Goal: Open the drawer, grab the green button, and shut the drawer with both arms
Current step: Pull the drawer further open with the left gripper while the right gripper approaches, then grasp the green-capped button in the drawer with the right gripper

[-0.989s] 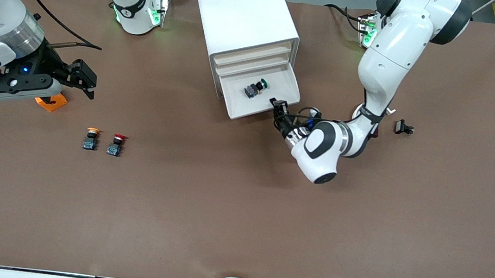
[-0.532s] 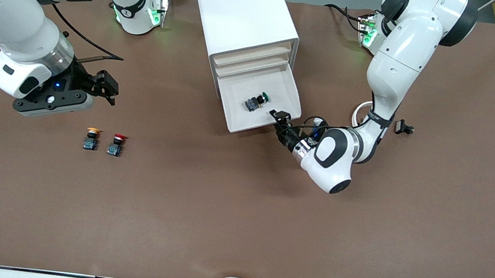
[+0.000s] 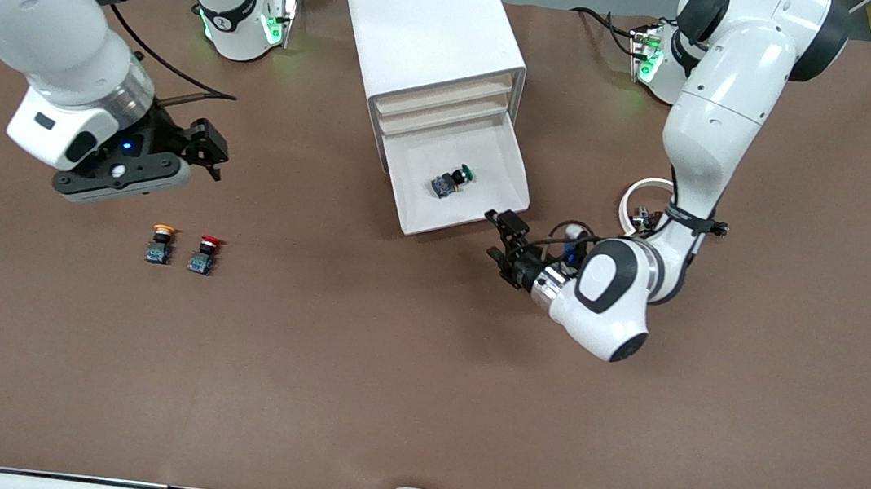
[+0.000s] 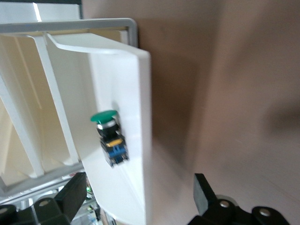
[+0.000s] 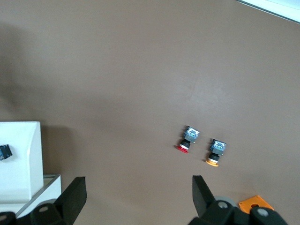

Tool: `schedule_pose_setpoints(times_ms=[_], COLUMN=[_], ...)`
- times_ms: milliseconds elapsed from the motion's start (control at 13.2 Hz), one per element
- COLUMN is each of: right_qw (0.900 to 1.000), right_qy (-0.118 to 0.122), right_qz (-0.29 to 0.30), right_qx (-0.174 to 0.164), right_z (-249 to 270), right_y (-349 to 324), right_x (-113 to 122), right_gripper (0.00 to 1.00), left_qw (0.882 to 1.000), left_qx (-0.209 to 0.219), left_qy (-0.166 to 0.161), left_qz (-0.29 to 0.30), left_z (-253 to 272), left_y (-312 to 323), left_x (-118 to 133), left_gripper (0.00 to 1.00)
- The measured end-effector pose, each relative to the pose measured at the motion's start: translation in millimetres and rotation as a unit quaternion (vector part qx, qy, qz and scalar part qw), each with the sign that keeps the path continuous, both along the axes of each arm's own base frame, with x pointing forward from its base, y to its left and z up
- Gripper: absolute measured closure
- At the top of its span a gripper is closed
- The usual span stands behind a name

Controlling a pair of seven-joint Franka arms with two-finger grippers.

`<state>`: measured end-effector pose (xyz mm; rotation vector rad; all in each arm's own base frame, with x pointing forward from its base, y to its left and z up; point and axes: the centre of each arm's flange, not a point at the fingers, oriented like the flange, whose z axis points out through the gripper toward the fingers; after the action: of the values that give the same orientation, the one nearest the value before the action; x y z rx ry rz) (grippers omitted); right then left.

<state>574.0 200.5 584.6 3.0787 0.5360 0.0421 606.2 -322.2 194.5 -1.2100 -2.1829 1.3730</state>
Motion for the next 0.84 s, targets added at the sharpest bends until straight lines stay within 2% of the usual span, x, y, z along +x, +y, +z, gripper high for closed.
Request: schedule_pose_setpoints(times_ms=[304, 532, 684, 837], right_qw=[1.0, 0.998, 0.988, 0.973], right_qy=[0.006, 0.015, 0.022, 0.027], right_qz=[0.025, -0.067, -0.151, -0.229], right_qx=[0.0, -0.003, -0.01, -0.021], right_z=[-5, -18, -33, -54], right_y=[54, 104, 143, 183], right_x=[-21, -41, -58, -78], right_gripper=[0.0, 0.0, 0.0, 0.0], left_qw=[0.996, 0.991, 0.986, 0.979], left_qx=[0.059, 0.06, 0.055, 0.058], left_qy=[-0.068, -0.121, -0.157, -0.189], left_qz=[-0.013, -0.022, -0.03, -0.048], left_z=[34, 63, 85, 101], left_y=[54, 107, 138, 161], left_x=[40, 63, 75, 82], left_gripper=[0.0, 0.0, 0.0, 0.0])
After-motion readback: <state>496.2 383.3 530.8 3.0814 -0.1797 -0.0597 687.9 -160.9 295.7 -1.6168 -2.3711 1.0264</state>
